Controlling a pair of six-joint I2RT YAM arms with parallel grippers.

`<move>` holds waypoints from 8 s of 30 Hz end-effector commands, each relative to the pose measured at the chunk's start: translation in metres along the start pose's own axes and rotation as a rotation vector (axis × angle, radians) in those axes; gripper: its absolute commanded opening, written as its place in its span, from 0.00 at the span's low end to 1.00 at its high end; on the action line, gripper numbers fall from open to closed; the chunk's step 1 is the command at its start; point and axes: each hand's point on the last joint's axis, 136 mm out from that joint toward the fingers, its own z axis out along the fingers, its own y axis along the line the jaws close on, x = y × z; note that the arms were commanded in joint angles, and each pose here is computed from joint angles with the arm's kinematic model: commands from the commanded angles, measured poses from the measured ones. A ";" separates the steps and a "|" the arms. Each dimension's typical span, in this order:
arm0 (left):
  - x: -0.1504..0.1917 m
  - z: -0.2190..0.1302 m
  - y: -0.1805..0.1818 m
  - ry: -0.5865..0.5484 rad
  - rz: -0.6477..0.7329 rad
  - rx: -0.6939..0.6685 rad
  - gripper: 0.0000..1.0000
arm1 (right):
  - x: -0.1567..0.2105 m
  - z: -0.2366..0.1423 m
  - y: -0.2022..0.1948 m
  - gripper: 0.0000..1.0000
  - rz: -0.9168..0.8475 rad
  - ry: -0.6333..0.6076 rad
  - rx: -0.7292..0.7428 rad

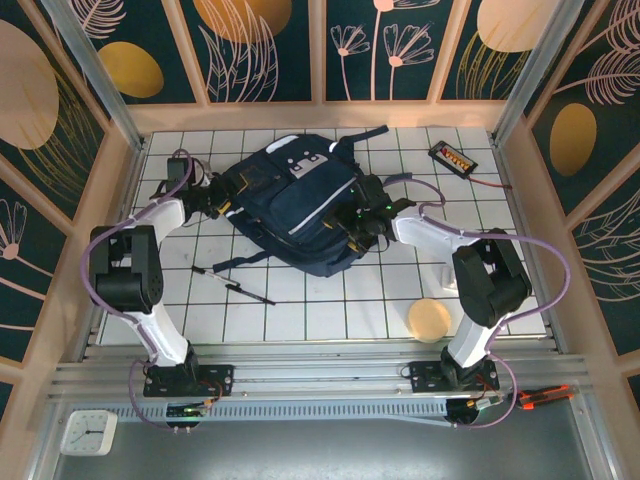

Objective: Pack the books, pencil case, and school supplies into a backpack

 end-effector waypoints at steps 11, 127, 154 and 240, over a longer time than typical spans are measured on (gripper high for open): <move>-0.026 0.044 0.012 -0.007 -0.042 0.010 0.71 | -0.015 0.009 -0.006 0.76 0.007 -0.031 0.023; 0.039 -0.028 -0.127 -0.086 -0.402 0.522 0.00 | 0.080 0.041 0.110 0.39 -0.154 -0.138 0.288; 0.047 -0.030 -0.126 -0.085 -0.406 0.524 0.00 | 0.059 0.023 0.103 0.00 -0.181 -0.194 0.284; 0.050 -0.036 -0.133 -0.112 -0.400 0.529 0.00 | 0.060 0.011 0.078 0.02 -0.350 -0.173 0.445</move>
